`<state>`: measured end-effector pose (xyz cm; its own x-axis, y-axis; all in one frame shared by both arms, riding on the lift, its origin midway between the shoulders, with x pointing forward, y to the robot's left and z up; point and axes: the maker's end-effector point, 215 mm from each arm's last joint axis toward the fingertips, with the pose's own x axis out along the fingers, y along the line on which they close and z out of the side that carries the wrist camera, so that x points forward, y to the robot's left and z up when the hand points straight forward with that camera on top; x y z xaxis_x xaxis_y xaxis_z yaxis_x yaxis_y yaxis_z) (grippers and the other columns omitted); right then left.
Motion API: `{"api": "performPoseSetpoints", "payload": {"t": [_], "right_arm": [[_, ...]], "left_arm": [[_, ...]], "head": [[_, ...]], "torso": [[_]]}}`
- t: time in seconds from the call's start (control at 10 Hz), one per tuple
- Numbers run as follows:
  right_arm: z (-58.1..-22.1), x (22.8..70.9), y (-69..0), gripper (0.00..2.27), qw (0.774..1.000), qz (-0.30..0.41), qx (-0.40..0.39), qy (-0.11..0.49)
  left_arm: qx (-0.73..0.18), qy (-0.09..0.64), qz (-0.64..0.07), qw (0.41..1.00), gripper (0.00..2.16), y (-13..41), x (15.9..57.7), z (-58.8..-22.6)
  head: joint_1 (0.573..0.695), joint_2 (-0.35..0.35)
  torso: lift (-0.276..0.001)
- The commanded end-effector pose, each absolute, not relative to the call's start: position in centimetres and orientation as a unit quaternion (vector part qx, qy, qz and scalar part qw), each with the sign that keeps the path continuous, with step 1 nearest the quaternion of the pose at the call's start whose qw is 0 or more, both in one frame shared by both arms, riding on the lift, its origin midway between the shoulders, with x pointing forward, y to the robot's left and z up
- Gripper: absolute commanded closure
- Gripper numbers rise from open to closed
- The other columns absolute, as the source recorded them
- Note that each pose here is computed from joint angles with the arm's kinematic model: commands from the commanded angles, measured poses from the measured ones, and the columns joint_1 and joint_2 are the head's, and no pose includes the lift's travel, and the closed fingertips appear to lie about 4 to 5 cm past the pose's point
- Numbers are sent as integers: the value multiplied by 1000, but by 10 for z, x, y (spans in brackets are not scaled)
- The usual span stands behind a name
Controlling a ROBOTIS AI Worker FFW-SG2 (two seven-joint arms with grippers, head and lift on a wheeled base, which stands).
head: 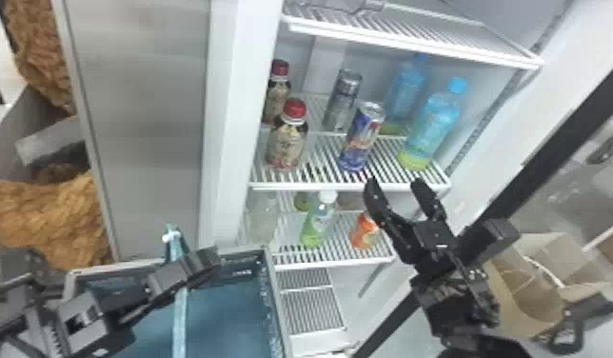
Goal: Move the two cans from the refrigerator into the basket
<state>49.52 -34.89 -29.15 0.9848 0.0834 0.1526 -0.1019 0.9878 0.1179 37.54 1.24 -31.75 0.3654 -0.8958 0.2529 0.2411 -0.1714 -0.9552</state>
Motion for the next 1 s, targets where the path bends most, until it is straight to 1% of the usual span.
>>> {"api": "performPoseSetpoints", "payload": {"t": [0.0, 0.6, 0.9], "right_arm": [[-289, 509, -345, 124, 994, 51, 66, -75], [-281, 564, -321, 121, 992, 70, 76, -77], [-279, 581, -321, 121, 992, 68, 74, -76]], "left_arm": [[-588, 280, -490, 579, 1191, 12, 374, -318], [-591, 281, -488, 577, 1191, 11, 373, -321], [-593, 281, -486, 576, 1191, 12, 373, -322]], "head": [[695, -350], [695, -350], [695, -350]], "torso": [[-31], [-31], [-31]]}}
